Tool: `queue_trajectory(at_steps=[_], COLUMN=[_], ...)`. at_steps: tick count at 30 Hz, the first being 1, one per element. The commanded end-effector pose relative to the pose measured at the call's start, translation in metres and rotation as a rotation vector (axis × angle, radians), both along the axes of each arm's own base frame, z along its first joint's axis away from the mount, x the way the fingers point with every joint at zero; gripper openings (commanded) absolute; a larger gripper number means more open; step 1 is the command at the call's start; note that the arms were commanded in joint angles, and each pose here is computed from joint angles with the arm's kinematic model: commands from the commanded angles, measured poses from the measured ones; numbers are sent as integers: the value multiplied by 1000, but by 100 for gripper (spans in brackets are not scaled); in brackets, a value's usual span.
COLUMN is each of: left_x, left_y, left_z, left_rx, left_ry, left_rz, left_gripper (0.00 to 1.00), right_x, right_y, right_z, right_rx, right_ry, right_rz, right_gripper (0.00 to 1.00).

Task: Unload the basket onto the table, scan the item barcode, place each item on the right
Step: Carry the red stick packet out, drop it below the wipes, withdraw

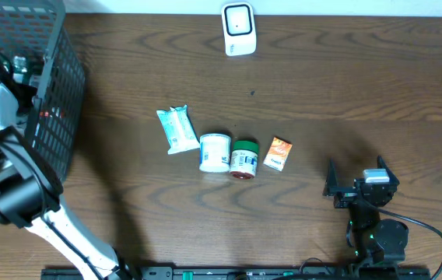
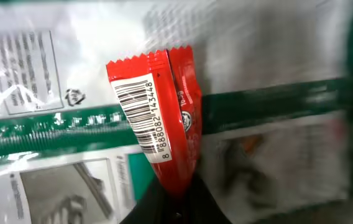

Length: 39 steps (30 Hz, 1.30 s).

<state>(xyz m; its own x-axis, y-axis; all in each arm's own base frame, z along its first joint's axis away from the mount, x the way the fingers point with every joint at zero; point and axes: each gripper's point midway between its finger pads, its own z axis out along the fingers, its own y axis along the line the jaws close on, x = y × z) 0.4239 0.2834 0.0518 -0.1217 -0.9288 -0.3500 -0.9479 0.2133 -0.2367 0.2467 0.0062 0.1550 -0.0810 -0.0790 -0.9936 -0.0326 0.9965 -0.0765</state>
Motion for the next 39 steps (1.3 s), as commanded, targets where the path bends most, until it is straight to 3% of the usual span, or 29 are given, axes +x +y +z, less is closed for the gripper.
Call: queue_trajectory(at_steps=[1, 7, 11, 13, 15, 21, 26, 32, 39], left_x=[-6, -38, -74, -88, -110, -161, -167, -169, -168], left_y=[4, -5, -32, -66, -129, -241, -307, -331, -352], left_z=[115, 217, 292, 318, 326, 269, 201, 108, 36], left_rx=[160, 347, 447, 436, 331, 116, 10, -32, -77], left_ry=[-149, -233, -336, -397, -434, -189, -15, 222, 373], left_rz=[-18, -69, -119, -228, -411, -768, -1038, -1114, -1185], left_gripper=[7, 7, 7, 7, 7, 7, 7, 7, 7], right_x=[0, 0, 0, 0, 0, 0, 0, 0, 0], right_y=[-4, -4, -4, -4, -4, -4, -4, -4, -4], right_z=[-1, -1, -1, -1, -1, -1, -1, -1, -1], right_rx=[-6, -6, -6, -6, -6, -6, -6, -6, -6], right_ry=[4, 4, 4, 4, 4, 4, 4, 4, 4], right_rz=[-15, -15, -15, -15, -15, -15, -15, -15, -15], right_gripper=[99, 99, 99, 99, 99, 99, 99, 99, 99])
